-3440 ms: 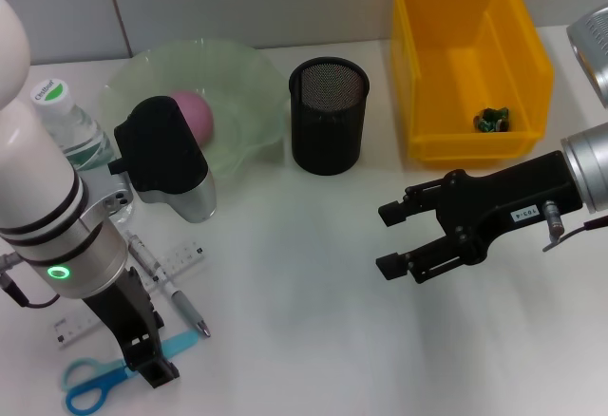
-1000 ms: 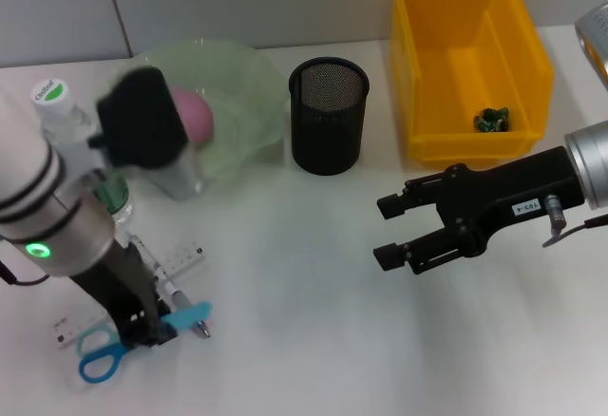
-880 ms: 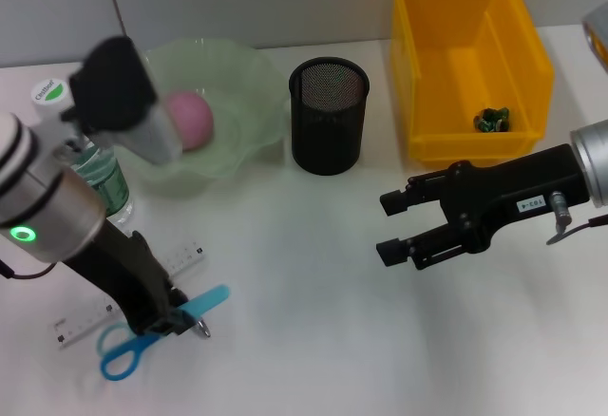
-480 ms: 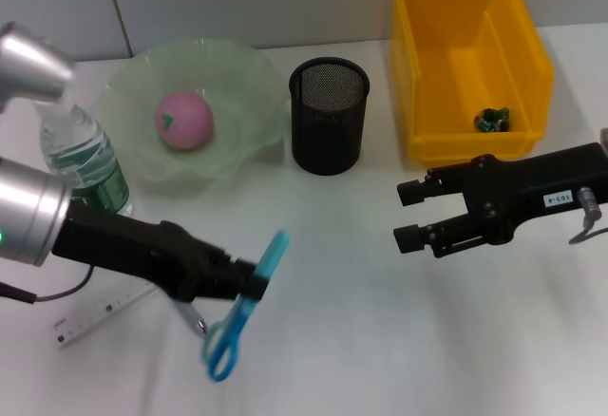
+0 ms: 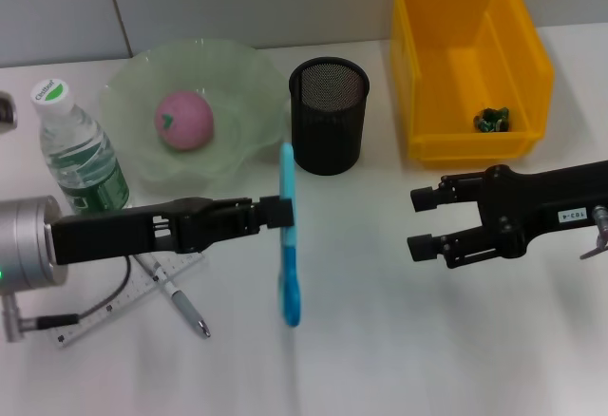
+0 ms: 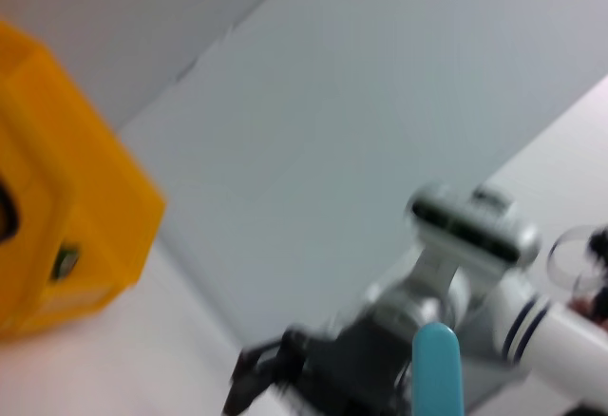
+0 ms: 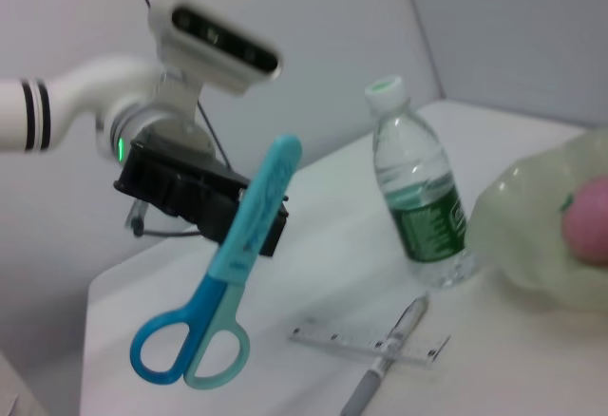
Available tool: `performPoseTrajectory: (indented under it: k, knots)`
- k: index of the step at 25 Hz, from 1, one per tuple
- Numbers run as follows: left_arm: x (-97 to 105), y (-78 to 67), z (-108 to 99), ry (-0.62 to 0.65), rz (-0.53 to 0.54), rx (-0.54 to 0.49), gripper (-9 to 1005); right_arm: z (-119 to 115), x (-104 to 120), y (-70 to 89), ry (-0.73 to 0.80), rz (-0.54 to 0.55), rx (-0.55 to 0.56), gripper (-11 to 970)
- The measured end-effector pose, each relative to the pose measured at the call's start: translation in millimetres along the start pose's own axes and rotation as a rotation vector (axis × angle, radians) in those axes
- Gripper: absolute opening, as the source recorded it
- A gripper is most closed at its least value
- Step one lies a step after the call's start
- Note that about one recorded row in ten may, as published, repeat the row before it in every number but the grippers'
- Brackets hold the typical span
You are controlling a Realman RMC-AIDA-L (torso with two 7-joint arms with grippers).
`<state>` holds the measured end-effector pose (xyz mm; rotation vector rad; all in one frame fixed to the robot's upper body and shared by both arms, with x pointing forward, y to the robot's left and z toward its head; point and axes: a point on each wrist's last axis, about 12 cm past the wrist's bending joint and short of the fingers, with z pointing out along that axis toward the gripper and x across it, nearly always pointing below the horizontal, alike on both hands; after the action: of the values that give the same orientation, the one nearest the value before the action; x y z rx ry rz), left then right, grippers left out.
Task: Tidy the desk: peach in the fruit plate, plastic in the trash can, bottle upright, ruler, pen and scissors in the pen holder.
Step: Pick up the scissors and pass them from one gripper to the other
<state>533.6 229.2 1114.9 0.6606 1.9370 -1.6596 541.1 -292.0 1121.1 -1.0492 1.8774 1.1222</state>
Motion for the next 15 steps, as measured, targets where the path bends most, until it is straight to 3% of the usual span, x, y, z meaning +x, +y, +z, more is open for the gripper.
performPoseTrajectory:
  k: [3,15]
  knots:
    - [19,6.4,7,-0.169,0.008,0.054,218,-3,5,0.3,-0.031,-0.017,0.012,816]
    - [48,15.5,21,-0.468,0.090,0.027,227,4,25,8.2,-0.089,-0.072,-0.005,816]
